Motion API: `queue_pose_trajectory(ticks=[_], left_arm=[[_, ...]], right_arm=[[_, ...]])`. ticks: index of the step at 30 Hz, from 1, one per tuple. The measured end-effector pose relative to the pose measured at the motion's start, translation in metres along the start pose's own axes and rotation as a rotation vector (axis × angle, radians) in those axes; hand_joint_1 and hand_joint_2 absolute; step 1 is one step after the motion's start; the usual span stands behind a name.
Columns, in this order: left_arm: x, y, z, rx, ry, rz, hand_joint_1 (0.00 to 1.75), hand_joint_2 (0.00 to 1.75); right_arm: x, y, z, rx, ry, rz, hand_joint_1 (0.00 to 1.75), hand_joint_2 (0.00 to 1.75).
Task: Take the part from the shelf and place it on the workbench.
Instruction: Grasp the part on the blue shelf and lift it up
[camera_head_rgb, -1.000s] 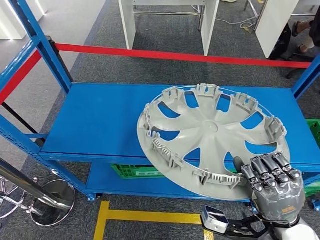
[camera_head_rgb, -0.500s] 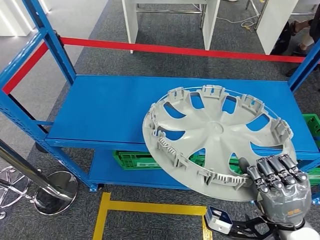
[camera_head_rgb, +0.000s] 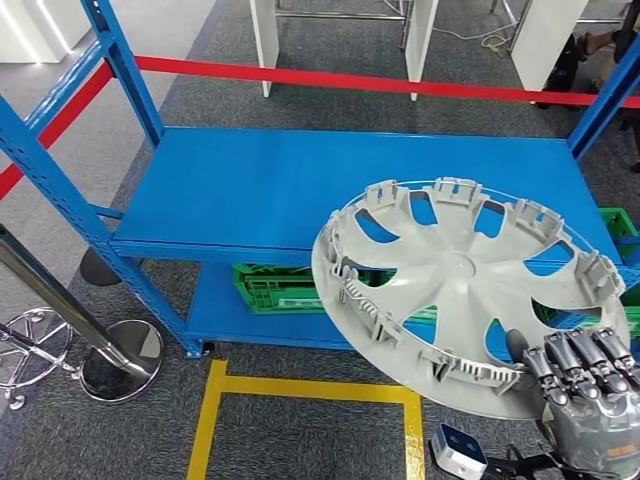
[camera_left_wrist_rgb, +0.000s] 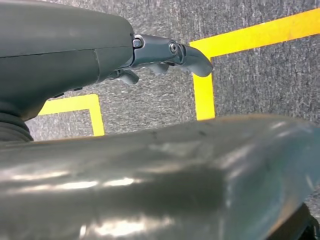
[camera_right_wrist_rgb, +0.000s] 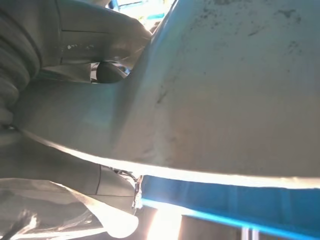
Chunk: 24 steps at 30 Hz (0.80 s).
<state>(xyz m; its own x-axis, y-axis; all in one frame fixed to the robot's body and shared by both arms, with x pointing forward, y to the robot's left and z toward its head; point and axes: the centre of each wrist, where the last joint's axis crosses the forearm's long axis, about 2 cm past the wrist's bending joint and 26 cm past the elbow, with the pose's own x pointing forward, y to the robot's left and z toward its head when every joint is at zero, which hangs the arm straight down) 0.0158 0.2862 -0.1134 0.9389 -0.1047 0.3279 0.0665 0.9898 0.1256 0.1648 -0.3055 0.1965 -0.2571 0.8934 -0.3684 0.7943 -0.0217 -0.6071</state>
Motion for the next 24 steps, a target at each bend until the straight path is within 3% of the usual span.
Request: queue_pose_trajectory(ticks=[15, 24], left_arm=[[0.017, 0.01, -0.006, 0.03, -0.051, -0.051, 0.0, 0.0], [0.02, 0.003, -0.006, 0.021, -0.032, -0.061, 0.0, 0.0]], right_arm=[[-0.003, -0.011, -0.003, -0.031, 0.058, 0.026, 1.75, 1.75], [-0.009, -0.023, -0.011, -0.086, 0.099, 0.057, 1.75, 1.75]])
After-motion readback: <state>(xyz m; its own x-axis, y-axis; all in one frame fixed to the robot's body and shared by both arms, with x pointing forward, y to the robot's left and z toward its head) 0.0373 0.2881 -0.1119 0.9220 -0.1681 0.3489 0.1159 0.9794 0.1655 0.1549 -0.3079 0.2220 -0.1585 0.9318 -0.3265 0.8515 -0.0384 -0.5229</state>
